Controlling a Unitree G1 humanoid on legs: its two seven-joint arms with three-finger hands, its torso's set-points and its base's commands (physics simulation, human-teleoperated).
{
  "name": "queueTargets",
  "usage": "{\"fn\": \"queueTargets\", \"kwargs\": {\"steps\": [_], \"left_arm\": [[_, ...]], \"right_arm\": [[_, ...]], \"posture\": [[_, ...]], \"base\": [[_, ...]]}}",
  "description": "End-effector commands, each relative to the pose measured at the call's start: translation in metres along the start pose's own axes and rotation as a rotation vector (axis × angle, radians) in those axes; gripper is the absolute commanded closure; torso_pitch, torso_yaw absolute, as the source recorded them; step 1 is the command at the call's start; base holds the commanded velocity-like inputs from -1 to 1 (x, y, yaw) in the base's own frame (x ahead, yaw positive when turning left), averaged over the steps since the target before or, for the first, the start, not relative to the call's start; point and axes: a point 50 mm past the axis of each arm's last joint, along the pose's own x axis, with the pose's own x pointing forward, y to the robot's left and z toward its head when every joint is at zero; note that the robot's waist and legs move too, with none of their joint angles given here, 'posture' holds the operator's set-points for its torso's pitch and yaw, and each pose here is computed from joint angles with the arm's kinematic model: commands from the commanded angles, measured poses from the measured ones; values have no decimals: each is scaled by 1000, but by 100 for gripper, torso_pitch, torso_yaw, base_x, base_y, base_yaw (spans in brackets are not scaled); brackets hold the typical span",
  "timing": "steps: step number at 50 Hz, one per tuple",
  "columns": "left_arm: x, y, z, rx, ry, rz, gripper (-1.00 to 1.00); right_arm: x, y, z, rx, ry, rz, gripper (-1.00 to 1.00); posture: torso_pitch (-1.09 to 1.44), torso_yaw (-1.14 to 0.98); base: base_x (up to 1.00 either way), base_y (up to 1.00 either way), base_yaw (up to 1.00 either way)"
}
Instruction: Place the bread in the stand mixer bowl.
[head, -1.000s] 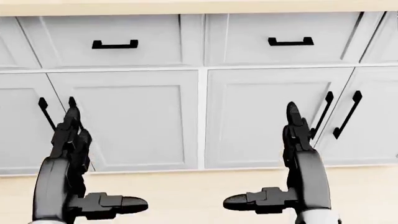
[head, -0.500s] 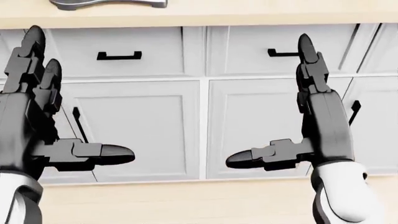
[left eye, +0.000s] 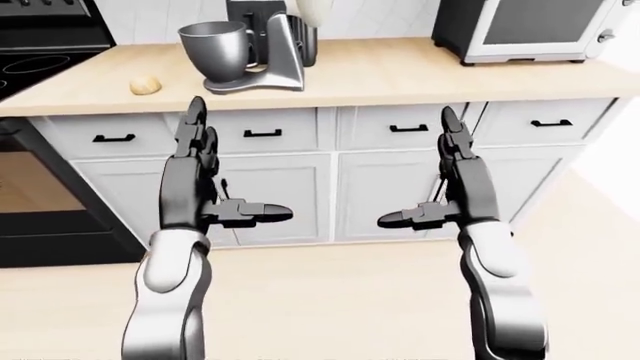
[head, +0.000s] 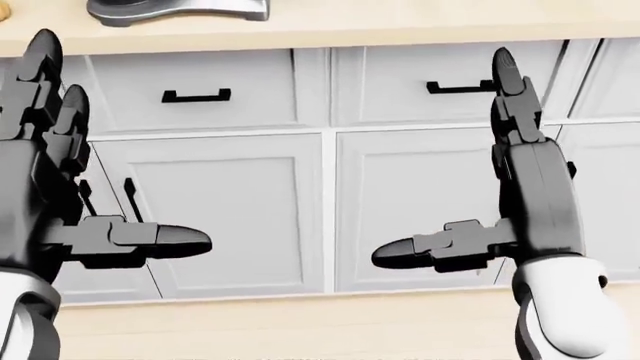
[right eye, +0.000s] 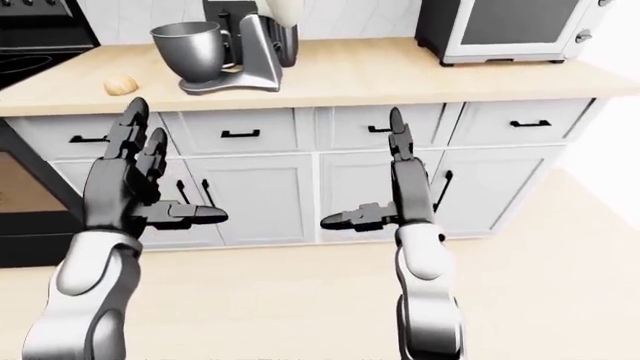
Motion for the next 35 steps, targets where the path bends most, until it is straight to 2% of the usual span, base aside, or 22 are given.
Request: {"fn": "queueTargets", "kwargs": {"steps": [1,16,35], "left_arm": [[0,1,15,8,-90,2,-100],[-4,-4,14,14,-96,-10,-100],[-4,-1,11,16,-97,-5,-100]], "right_arm": [[-1,-2,17,-4,-86,-14,-100],[0,-1,19,-13,-89,-10,-100],[-1,1,22,-19,-94,-4,-100]], "posture": [[0,0],[0,0],[0,0]], "base": [[0,10,0],[0,13,0],[0,22,0]]}}
